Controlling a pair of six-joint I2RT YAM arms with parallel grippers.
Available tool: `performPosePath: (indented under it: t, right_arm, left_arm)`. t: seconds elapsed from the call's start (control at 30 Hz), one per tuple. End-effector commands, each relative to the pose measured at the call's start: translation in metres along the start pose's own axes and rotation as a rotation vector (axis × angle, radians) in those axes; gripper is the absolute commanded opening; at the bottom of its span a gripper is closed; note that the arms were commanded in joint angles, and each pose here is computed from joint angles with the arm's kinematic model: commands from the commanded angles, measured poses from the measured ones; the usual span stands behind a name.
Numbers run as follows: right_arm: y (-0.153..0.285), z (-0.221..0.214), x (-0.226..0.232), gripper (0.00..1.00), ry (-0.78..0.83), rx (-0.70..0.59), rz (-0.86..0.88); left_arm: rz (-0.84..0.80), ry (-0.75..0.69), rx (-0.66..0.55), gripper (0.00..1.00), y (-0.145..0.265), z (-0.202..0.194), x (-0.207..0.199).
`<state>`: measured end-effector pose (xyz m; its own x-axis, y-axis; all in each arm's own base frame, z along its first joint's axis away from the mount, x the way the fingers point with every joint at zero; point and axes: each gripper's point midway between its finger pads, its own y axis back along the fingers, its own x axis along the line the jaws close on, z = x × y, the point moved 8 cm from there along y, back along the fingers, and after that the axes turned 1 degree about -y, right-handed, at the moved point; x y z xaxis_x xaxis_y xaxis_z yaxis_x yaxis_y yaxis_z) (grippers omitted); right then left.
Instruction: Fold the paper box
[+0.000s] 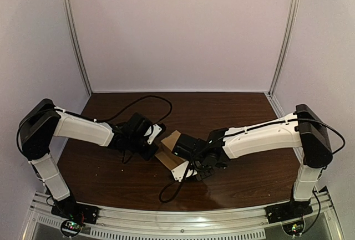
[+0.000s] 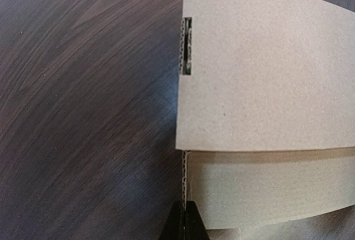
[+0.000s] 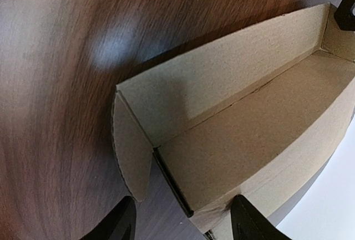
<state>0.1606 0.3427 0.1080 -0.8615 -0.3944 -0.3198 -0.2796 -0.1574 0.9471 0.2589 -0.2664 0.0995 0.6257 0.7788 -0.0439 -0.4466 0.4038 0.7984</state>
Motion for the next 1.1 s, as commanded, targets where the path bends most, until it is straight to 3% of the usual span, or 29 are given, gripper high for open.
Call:
performPosePath:
  t: [0.0,0.37,0.73,1.07]
  right_arm:
    - [-0.054,-0.028,0.093,0.58,-0.017,0.126,0.561]
    - [-0.055,-0.018,0.084,0.45,-0.107,0.08,0.502]
    - [-0.059,-0.013,0.076,0.42,-0.15,0.087,0.456]
    - [-0.062,-0.011,0.072,0.32,-0.183,0.098,0.458]
  left_arm:
    - [-0.044,-0.001,-0.064,0.0,0.005,0.022,-0.009]
    - [-0.04,0.0,-0.063,0.0,0.005,0.022,-0.008]
    - [-0.046,-0.001,-0.064,0.0,0.006,0.023,-0.009]
    - [-0.047,0.002,-0.057,0.0,0.005,0.021,-0.009]
